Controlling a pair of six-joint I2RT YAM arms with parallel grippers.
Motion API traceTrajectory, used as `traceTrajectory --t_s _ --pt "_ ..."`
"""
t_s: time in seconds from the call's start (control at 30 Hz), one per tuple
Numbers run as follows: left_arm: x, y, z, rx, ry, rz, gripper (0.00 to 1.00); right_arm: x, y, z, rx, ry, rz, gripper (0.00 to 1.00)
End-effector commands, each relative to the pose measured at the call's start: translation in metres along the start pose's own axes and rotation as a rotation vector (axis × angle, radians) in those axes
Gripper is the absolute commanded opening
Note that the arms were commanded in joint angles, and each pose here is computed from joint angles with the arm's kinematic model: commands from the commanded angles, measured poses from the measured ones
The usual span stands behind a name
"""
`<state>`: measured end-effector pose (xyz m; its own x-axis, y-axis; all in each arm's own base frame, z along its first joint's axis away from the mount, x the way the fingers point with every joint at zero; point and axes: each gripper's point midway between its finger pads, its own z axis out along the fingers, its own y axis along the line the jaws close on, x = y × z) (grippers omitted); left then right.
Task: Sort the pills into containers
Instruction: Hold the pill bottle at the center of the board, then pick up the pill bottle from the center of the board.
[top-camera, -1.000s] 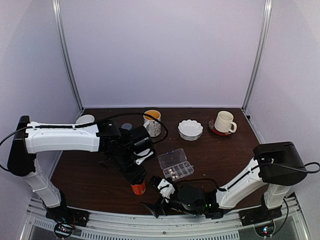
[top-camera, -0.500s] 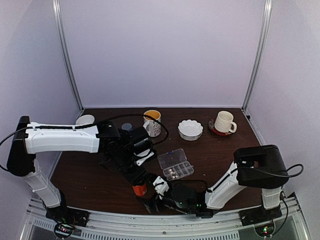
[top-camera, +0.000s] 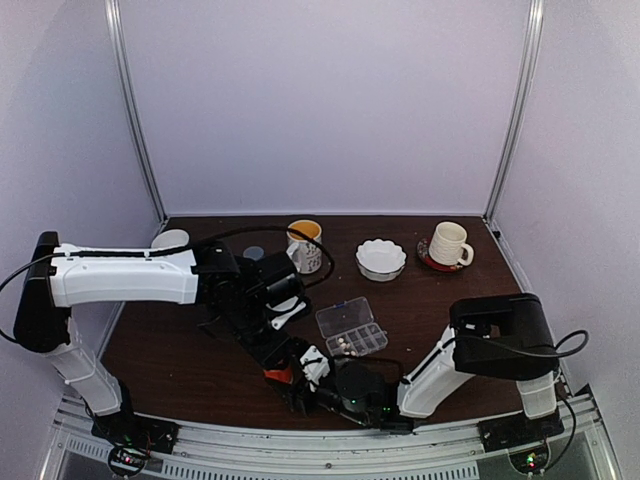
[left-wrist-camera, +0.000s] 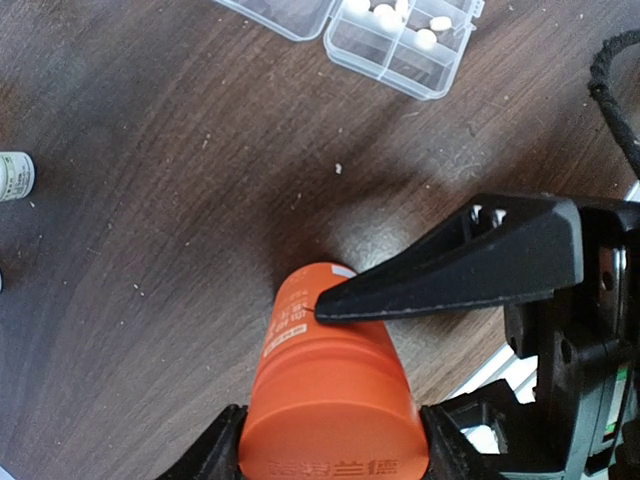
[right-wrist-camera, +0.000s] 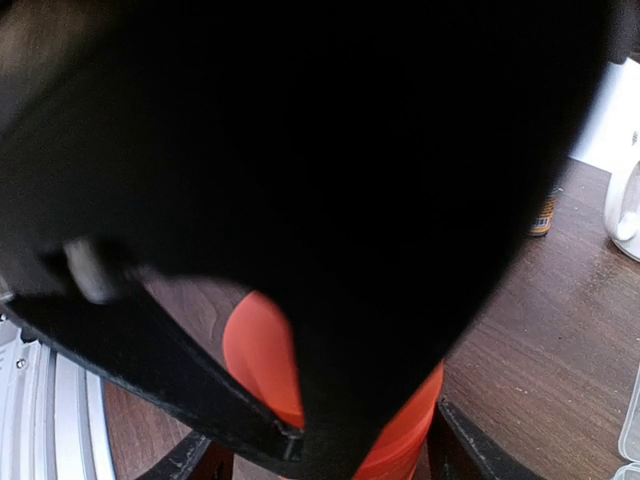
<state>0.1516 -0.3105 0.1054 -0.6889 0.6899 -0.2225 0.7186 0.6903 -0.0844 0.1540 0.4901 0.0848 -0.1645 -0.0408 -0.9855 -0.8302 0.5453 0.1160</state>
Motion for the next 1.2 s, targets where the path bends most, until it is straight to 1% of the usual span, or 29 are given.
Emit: traceTrajectory --t_s 0.0,0.17,0.37,0.57,0.77,0.97,1.03,1.1,1.17 --pt "0.022 -0.004 0.02 0.018 0.099 0.008 0.51 0.007 -0.011 0.012 0.05 0.009 -0.02 0.66" --pt "0.023 -0.003 0.019 0.017 0.099 0.012 0.51 -0.002 -0.014 0.01 0.061 -0.024 -0.009 0.55" --pt "0.015 -0.006 0.01 0.077 0.042 0.011 0.5 -0.031 -0.017 -0.014 0.045 -0.051 -0.006 0.49" --pt "-0.001 -0.015 -0.002 0.122 -0.008 0.027 0.48 -0.045 -0.029 -0.045 0.062 -0.054 -0.021 0.48" --pt "-0.023 -0.033 -0.001 0.141 -0.038 0.049 0.45 -0.029 -0.04 -0.062 0.076 -0.026 -0.028 0.48" --pt "-0.026 -0.035 0.015 0.135 -0.023 0.046 0.46 -0.014 -0.047 -0.072 0.082 0.003 -0.03 0.5" --pt "-0.026 -0.035 0.019 0.137 -0.022 0.041 0.46 -0.007 -0.051 -0.075 0.097 0.005 -0.032 0.54" --pt "-0.027 -0.035 0.02 0.129 -0.024 0.036 0.45 -0.001 -0.055 -0.077 0.109 0.004 -0.033 0.68" --pt "-0.028 -0.034 0.018 0.113 -0.027 0.032 0.45 0.002 -0.057 -0.078 0.114 0.003 -0.028 0.78"
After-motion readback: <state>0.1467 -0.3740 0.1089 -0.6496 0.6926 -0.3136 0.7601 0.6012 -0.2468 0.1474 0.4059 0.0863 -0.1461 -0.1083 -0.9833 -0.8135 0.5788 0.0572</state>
